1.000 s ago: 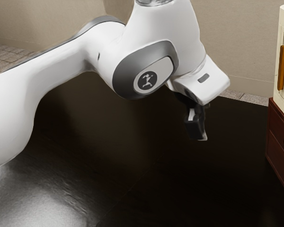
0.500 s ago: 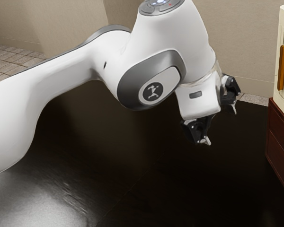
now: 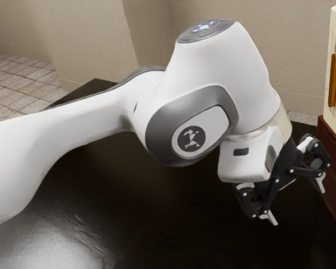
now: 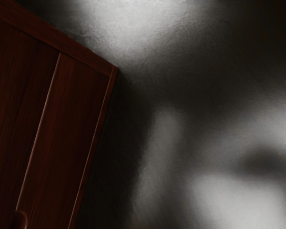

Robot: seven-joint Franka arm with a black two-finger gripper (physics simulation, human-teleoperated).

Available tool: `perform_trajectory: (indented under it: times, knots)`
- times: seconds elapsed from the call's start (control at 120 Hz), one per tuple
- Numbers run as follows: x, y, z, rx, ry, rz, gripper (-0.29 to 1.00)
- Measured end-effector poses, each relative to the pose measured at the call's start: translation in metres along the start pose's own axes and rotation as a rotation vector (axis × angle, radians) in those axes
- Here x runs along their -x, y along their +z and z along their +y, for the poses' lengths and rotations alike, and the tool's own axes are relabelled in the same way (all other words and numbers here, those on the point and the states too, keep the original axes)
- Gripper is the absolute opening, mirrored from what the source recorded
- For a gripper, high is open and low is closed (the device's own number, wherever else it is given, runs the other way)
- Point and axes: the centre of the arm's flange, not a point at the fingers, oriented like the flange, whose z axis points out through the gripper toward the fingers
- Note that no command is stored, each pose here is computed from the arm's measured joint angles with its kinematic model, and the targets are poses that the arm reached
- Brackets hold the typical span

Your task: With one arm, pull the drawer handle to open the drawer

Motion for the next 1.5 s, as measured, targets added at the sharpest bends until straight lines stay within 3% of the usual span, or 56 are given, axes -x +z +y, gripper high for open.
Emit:
perform_trajectory:
  times: [0.658,0.933,1.183,1.5]
  knots:
    - [-0.007,0.032,-0.019,-0.208,0.100,0.005,0.70]
    - [0.013,0.049,-0.038,-0.230,0.099,0.000,0.70]
    - [0.042,0.072,-0.038,-0.204,0.075,-0.009,0.70]
    - [0.041,0.091,-0.043,-0.187,0.121,-0.019,0.72]
